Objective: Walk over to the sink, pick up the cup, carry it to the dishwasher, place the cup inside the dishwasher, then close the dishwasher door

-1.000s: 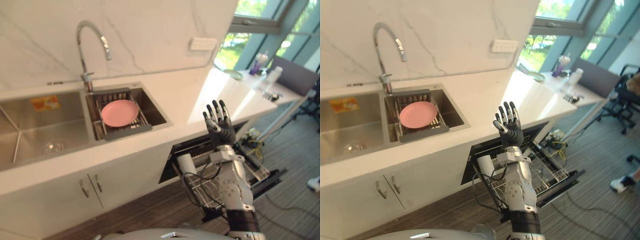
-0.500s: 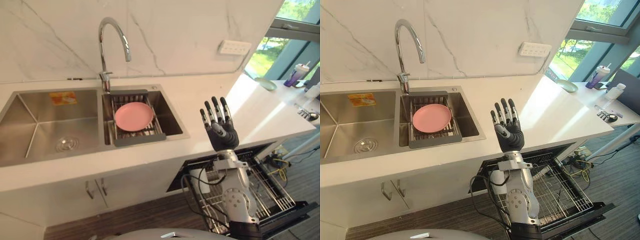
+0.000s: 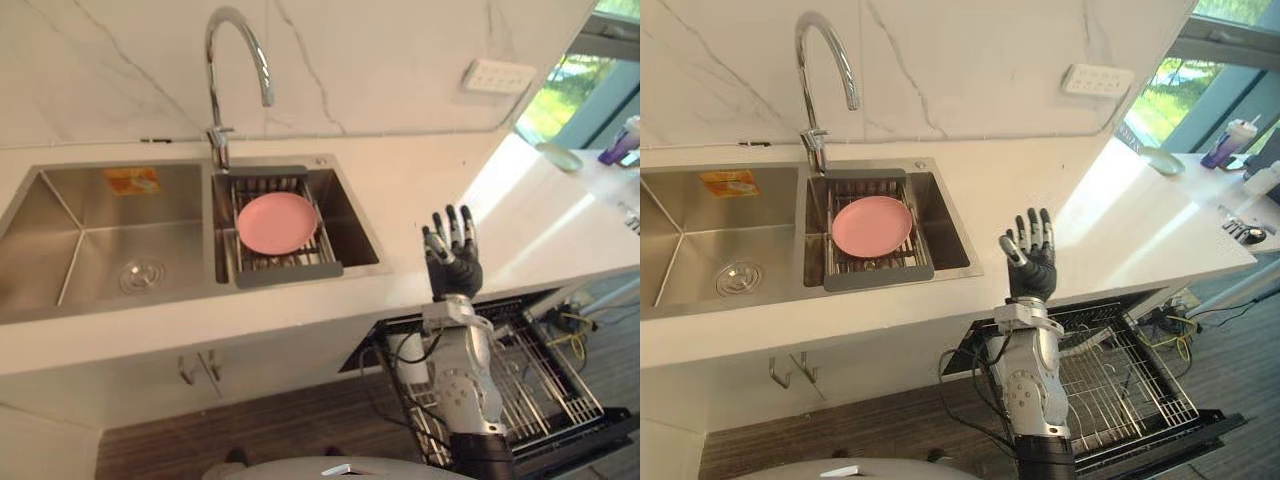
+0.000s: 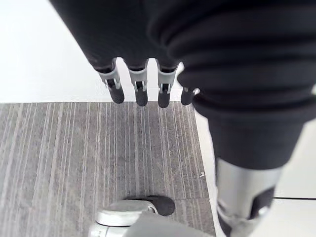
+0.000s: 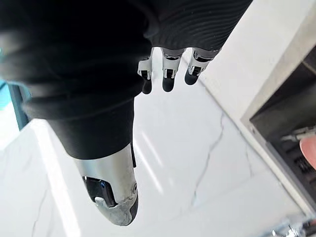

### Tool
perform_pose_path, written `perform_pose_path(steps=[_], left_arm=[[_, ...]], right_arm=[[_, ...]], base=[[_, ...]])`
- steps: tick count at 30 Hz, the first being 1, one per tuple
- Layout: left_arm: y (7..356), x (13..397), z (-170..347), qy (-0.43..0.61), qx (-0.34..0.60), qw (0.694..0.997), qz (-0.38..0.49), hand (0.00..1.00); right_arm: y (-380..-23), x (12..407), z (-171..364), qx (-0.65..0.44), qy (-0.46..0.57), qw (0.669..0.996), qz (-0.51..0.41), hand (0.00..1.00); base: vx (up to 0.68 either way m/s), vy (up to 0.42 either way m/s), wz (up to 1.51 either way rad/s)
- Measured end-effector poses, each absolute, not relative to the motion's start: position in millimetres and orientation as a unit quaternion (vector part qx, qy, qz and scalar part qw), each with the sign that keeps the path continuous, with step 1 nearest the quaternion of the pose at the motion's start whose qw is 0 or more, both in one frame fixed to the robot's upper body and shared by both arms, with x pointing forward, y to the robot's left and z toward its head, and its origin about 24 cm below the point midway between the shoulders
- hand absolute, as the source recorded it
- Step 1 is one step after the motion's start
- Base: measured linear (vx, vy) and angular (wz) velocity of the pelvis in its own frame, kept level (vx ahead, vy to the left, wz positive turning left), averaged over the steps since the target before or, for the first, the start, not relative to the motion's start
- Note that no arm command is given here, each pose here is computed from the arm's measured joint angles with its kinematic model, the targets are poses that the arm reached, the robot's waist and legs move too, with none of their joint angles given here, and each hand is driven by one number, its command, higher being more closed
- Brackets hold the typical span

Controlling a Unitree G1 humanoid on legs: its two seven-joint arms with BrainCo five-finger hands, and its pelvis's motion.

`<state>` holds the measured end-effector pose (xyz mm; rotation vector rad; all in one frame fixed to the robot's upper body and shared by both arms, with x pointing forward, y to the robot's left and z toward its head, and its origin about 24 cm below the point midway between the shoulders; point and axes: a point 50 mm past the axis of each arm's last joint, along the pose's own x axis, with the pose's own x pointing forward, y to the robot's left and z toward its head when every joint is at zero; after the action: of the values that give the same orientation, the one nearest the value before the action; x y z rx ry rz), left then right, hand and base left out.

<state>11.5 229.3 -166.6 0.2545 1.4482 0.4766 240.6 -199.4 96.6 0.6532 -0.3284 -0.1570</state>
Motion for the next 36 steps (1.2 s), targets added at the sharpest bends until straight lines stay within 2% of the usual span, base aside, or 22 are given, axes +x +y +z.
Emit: perform_pose_path(steps=[2, 5, 8, 20, 27, 32, 36], left_arm=[[229.0, 4.7, -167.2, 0.663, 0.116, 0.707, 0.215, 0.00], [234.3, -1.3, -166.1, 0.672, 0.119, 0.697, 0.220, 0.00], [242.3, 1.0, -164.2, 0.668, 0.129, 0.698, 0.225, 0.00], [229.8, 2.0, -167.4, 0.682, 0.126, 0.690, 0.207, 0.00], [221.9, 2.4, -168.8, 0.690, 0.120, 0.681, 0.214, 0.00], [211.7, -14.1, -170.4, 0.717, 0.106, 0.658, 0.204, 0.00], [218.1, -11.1, -169.6, 0.713, 0.110, 0.662, 0.203, 0.00]], right_arm=[[-210.1, 236.5, 95.5, 0.315, -0.167, 0.928, -0.106, 0.00], [-210.1, 236.2, 96.7, 0.315, -0.172, 0.928, -0.103, 0.00], [-208.6, 237.7, 101.0, 0.307, -0.181, 0.930, -0.091, 0.00], [-212.5, 240.9, 106.8, 0.293, -0.189, 0.933, -0.094, 0.00], [-208.8, 232.7, 115.7, 0.285, -0.211, 0.932, -0.069, 0.00], [-200.1, 235.9, 111.3, 0.272, -0.195, 0.941, -0.059, 0.00], [-193.9, 237.1, 110.1, 0.279, -0.188, 0.940, -0.054, 0.00]], base=[[-0.01, 0.031, 0.21], [0.04, -0.011, -0.03], [0.04, -0.067, -0.05], [0.03, -0.035, 0.09], [0.01, -0.007, 0.10], [0.03, 0.106, -0.15], [0.13, 0.114, -0.03]])
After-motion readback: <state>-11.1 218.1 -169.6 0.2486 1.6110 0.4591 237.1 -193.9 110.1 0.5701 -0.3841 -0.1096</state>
